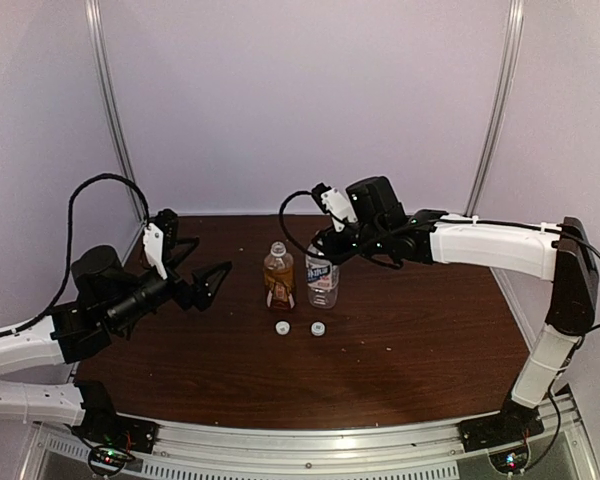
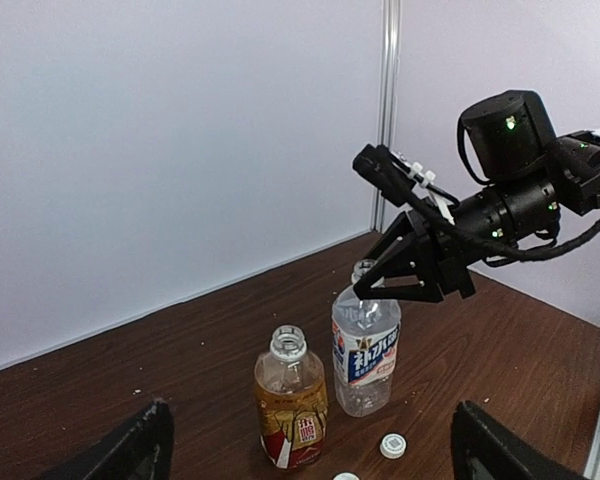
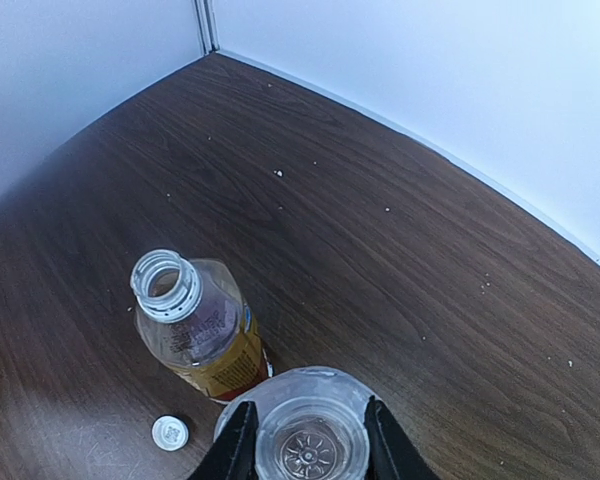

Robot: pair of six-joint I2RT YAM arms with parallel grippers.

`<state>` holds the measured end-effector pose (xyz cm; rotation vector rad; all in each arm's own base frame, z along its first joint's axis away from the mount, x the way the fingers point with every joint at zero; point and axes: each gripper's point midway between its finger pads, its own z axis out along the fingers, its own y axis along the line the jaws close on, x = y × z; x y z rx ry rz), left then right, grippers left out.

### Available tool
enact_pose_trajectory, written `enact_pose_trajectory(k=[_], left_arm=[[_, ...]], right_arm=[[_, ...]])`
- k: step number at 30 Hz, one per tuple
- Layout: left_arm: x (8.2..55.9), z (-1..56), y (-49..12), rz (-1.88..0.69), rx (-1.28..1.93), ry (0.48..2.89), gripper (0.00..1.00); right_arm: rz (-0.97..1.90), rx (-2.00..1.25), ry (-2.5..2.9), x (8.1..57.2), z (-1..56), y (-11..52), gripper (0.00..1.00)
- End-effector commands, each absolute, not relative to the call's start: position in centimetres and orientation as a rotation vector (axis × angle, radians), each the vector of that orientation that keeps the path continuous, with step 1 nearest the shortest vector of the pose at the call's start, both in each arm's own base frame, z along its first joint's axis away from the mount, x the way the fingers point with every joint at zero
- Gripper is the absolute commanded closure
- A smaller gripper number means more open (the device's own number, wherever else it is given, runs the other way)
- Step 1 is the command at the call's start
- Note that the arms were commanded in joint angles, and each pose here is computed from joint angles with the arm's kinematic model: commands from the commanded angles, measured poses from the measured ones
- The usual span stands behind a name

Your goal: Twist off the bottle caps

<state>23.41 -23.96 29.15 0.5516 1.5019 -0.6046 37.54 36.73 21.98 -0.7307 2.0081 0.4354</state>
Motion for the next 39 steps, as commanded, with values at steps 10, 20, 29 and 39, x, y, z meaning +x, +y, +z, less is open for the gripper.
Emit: enact_pose_trajectory(k=[10,20,29,39], left_arm=[[23.7,29.2,-23.6,-0.609,0.514,1.496,0.03],[23.8,28.9,-23.6,-0.600,0.514,1.505,0.02],[24.0,28.8,-23.7,-0.593,0.516,1.509,0.02],[24.3,29.0,-23.2,-0.553,0.506,1.522,0.02]], right_arm=[[0.450,-0.700,2.002,38.0,20.3,36.5,0.85],[0.454,-0.695,2.020,37.7,19.3,35.8,0.72],[0.457,-0.689,2.016,37.4,19.7,35.2,0.54],[0.463,-0.689,2.006,36.8,21.0,34.7,0.35]])
